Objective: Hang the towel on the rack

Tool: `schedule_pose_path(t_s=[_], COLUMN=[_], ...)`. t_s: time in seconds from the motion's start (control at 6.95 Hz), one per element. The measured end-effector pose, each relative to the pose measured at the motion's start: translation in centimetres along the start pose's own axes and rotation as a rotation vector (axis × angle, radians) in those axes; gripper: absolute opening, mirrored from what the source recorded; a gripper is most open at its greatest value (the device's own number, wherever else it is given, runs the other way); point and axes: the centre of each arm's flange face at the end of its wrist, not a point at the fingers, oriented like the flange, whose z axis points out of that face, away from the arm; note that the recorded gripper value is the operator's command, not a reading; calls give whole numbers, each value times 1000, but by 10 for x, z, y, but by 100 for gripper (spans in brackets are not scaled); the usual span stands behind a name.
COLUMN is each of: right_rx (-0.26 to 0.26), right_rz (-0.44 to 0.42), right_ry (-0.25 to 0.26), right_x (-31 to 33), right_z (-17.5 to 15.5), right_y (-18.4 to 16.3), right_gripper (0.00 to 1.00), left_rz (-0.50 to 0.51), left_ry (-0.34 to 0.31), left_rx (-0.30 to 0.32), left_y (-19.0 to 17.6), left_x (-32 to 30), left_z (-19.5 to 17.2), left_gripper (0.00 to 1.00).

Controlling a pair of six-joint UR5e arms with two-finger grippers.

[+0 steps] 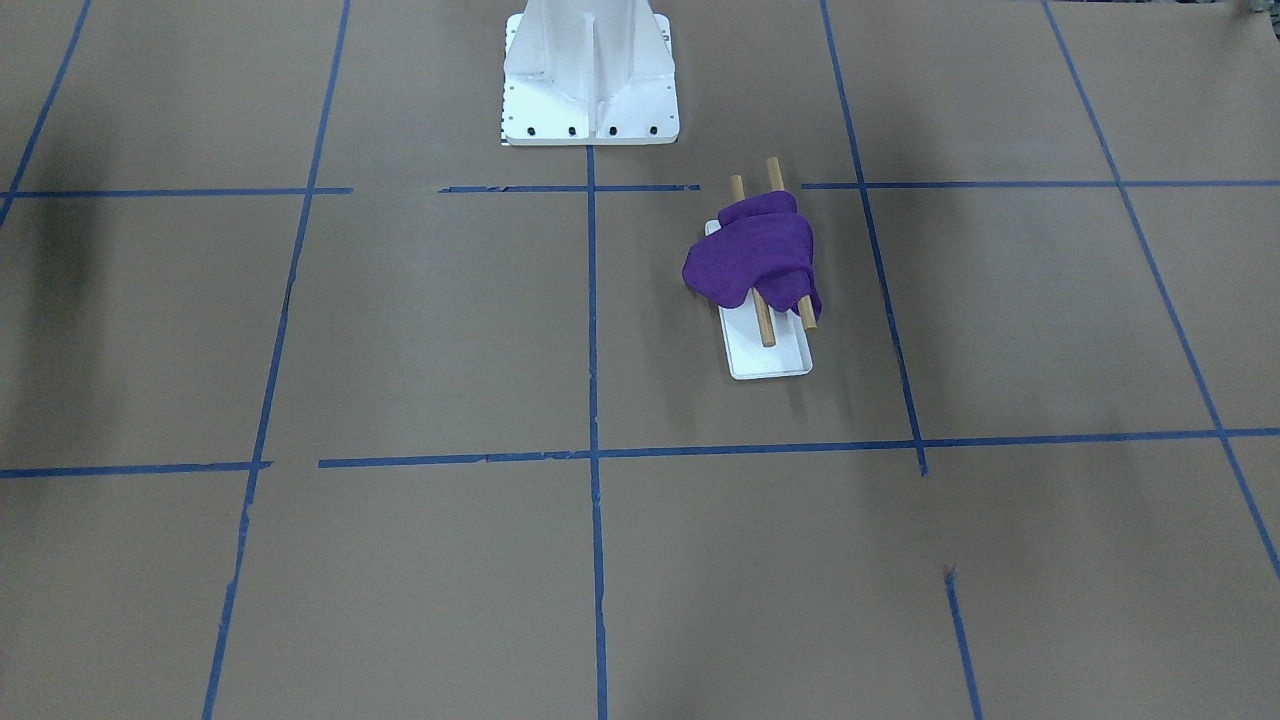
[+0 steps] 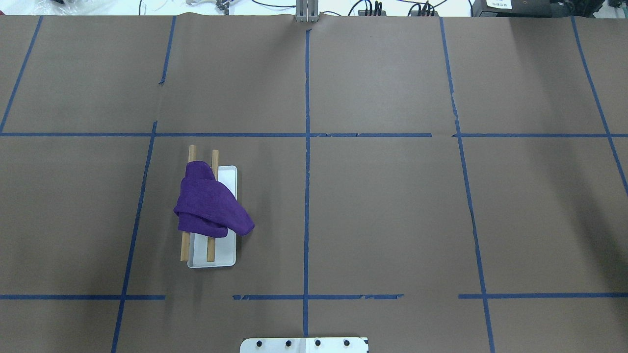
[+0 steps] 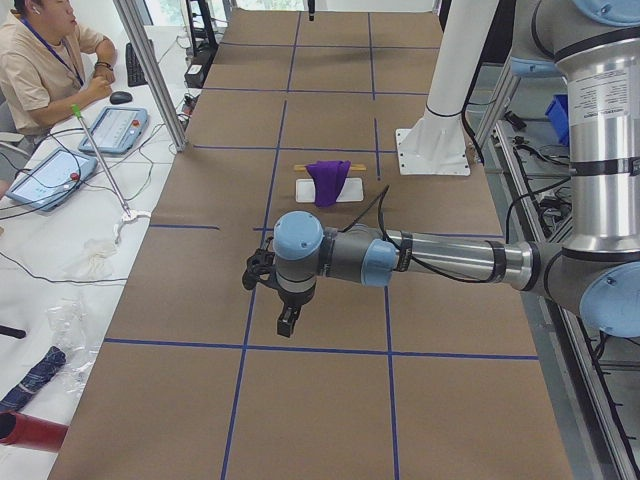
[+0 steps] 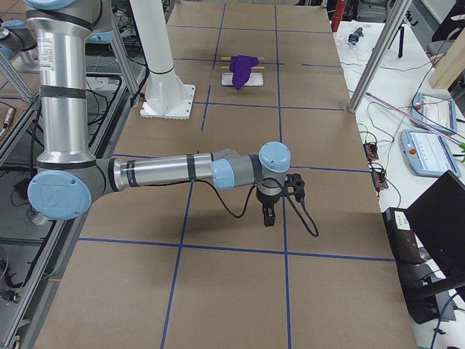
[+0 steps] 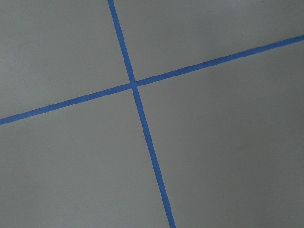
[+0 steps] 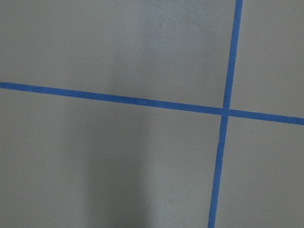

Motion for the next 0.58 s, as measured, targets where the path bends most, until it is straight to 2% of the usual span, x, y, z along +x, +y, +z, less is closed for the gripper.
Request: schedule_pose_path(t_s=[0.58], right_rx=[17], right_rz=[-4], right_ry=[7], right_x=[35], right_z=[-16], right_y=[30], right_gripper=[100], left_rz=[-12], left_ry=[2], left_rx=[-12], left_y=[1], left_x=[-6], left_z=[6], left_gripper=[100])
